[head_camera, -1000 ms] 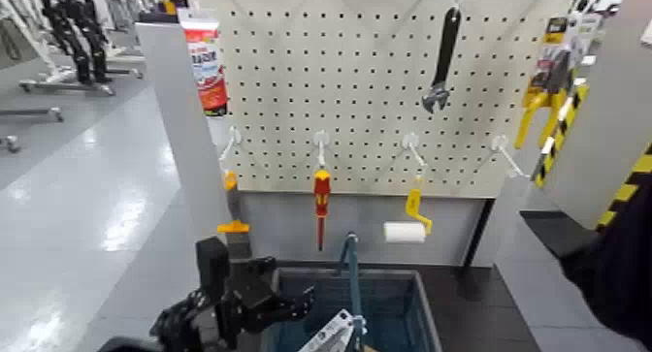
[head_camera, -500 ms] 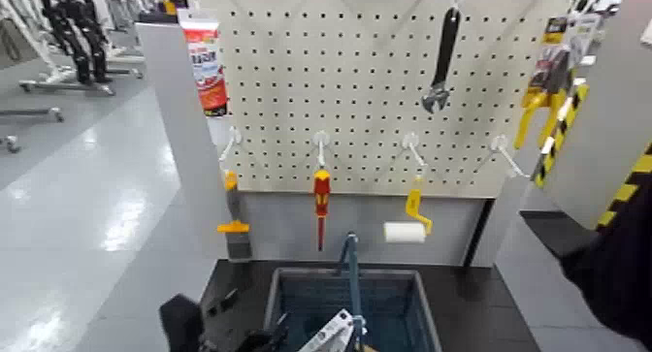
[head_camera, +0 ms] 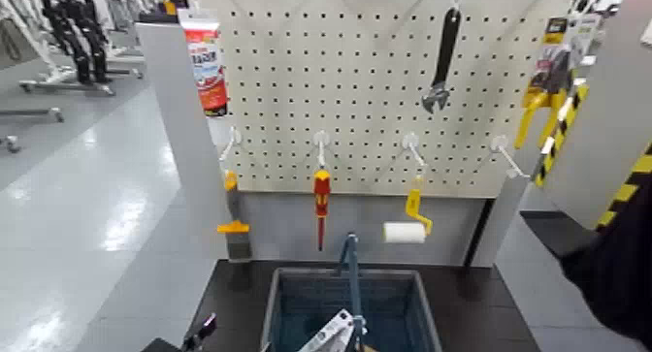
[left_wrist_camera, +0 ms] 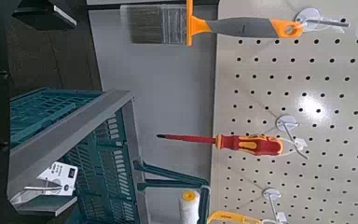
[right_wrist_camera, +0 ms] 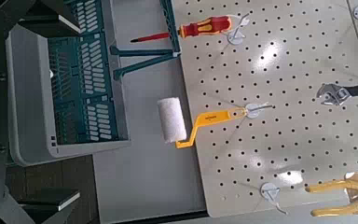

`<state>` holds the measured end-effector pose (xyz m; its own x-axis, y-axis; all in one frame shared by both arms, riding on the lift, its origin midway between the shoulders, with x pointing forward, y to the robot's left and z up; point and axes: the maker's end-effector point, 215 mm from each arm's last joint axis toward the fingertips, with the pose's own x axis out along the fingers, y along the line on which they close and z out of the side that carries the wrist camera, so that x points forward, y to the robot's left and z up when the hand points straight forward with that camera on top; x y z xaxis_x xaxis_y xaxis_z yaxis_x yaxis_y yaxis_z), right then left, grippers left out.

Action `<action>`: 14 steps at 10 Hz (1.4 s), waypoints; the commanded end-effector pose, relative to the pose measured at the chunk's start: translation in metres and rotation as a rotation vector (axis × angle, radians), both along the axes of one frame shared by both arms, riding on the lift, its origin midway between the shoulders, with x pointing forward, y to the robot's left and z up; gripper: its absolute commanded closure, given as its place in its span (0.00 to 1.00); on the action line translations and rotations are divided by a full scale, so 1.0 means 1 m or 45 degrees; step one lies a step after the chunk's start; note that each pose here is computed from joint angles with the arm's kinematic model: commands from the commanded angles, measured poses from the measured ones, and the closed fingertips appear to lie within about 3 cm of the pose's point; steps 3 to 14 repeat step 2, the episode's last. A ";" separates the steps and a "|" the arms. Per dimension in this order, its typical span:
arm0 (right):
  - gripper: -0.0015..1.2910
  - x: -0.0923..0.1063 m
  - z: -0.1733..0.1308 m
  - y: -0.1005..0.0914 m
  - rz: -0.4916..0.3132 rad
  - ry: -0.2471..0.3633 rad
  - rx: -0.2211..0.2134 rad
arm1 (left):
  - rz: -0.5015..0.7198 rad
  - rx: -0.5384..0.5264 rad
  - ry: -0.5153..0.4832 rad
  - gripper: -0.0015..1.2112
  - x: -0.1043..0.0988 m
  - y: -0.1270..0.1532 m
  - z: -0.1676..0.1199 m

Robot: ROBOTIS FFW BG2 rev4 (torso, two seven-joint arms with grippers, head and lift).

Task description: Put the blue scissors into the crate.

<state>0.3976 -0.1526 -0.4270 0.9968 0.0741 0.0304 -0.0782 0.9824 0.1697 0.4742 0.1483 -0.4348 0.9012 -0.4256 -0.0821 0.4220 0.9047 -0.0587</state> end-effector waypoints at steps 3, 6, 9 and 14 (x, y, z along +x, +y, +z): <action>0.09 0.001 0.001 0.002 0.009 0.007 -0.023 | 0.003 -0.005 0.006 0.00 -0.003 -0.001 -0.002; 0.09 0.001 0.001 0.002 0.009 0.007 -0.023 | 0.003 -0.005 0.006 0.00 -0.003 -0.001 -0.002; 0.09 0.001 0.001 0.002 0.009 0.007 -0.023 | 0.003 -0.005 0.006 0.00 -0.003 -0.001 -0.002; 0.09 0.001 0.001 0.002 0.009 0.007 -0.023 | 0.003 -0.005 0.006 0.00 -0.003 -0.001 -0.002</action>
